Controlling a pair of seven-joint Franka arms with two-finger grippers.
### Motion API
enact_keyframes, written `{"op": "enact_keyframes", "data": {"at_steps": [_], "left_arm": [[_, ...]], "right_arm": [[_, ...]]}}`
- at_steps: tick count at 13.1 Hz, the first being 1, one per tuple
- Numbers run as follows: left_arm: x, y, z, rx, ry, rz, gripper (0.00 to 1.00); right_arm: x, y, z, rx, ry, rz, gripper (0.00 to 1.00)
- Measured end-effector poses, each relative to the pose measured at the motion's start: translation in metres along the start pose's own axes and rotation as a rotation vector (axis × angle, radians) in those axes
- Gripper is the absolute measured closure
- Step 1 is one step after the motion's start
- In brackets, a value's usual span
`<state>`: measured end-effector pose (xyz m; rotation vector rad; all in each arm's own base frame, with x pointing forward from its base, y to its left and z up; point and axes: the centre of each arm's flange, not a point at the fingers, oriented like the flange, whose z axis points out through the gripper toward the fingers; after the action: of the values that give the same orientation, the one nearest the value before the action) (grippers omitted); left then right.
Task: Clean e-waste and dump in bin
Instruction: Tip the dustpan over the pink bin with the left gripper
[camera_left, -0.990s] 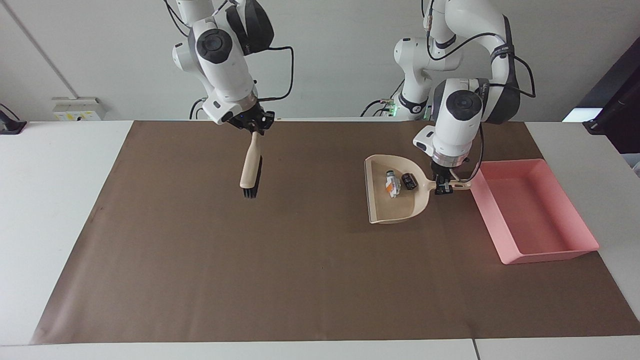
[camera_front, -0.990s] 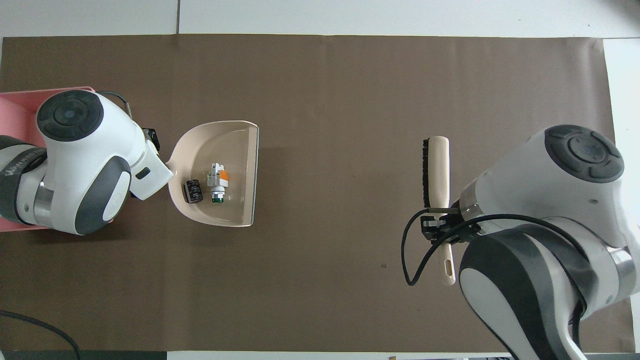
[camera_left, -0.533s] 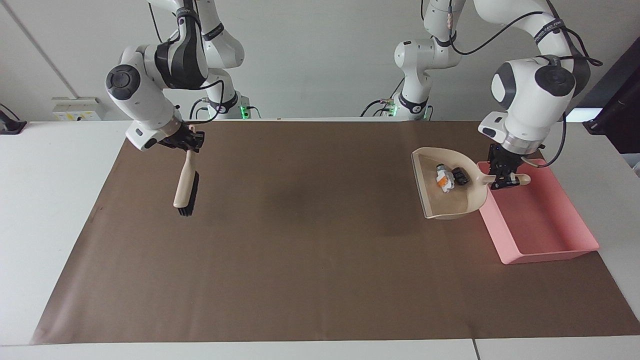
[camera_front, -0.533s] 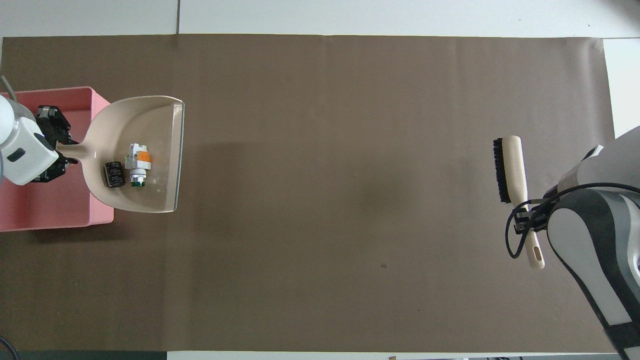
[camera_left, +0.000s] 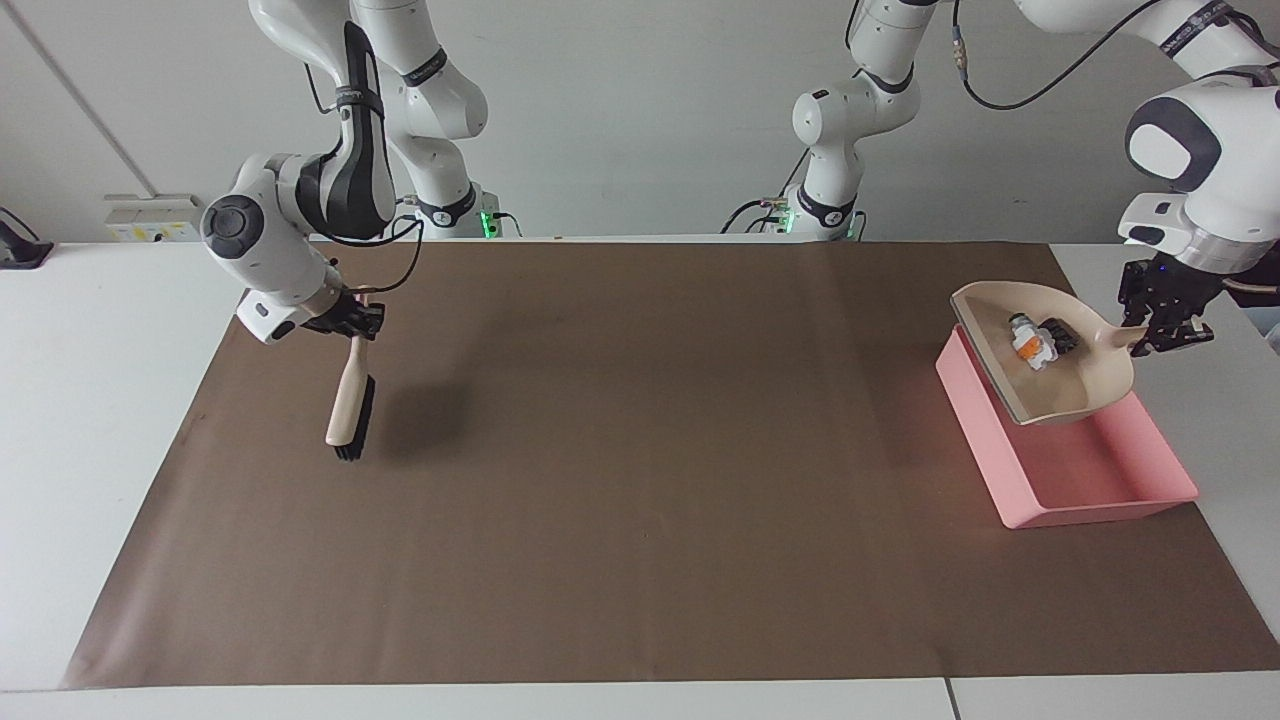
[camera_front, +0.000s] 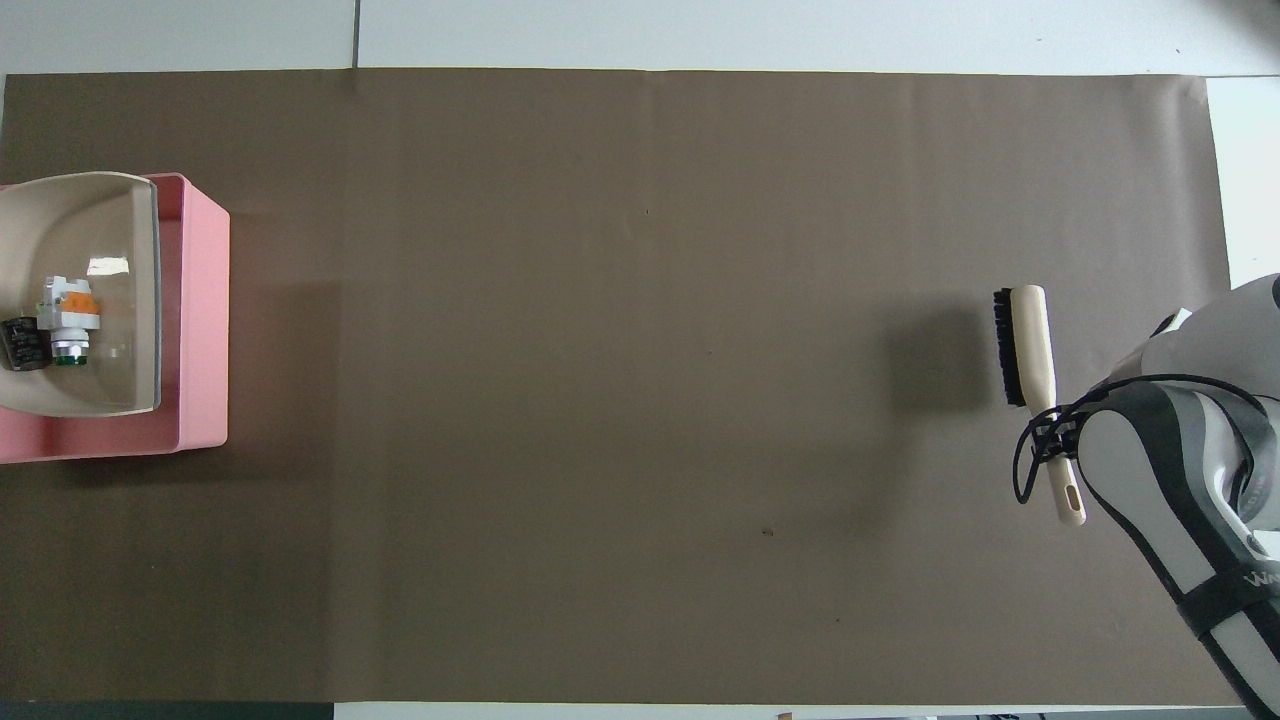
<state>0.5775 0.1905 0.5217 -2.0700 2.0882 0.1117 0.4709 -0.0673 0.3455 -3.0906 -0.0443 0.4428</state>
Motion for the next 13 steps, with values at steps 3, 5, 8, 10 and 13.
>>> {"op": "enact_keyframes", "data": {"at_steps": [3, 5, 8, 10, 13], "left_arm": [[-0.017, 0.001, 0.004, -0.009, -0.115, 0.030, 0.67], [-0.022, 0.000, 0.008, -0.019, -0.160, 0.026, 0.67], [-0.032, -0.002, 0.019, -0.042, -0.279, 0.055, 0.67], [-0.034, -0.003, 0.033, -0.068, -0.353, 0.025, 0.67], [-0.022, -0.004, 0.050, -0.082, -0.453, -0.005, 0.67]], "right_arm": [[0.000, 0.019, 0.017, 0.008, 0.024, 0.014, 0.74], [0.001, 0.019, 0.017, 0.006, 0.037, 0.015, 0.74], [0.001, 0.017, 0.018, 0.006, 0.032, 0.012, 0.74], [-0.001, 0.015, 0.018, 0.008, 0.011, 0.009, 0.74], [-0.002, 0.014, 0.017, 0.009, -0.009, -0.001, 0.70]]}}
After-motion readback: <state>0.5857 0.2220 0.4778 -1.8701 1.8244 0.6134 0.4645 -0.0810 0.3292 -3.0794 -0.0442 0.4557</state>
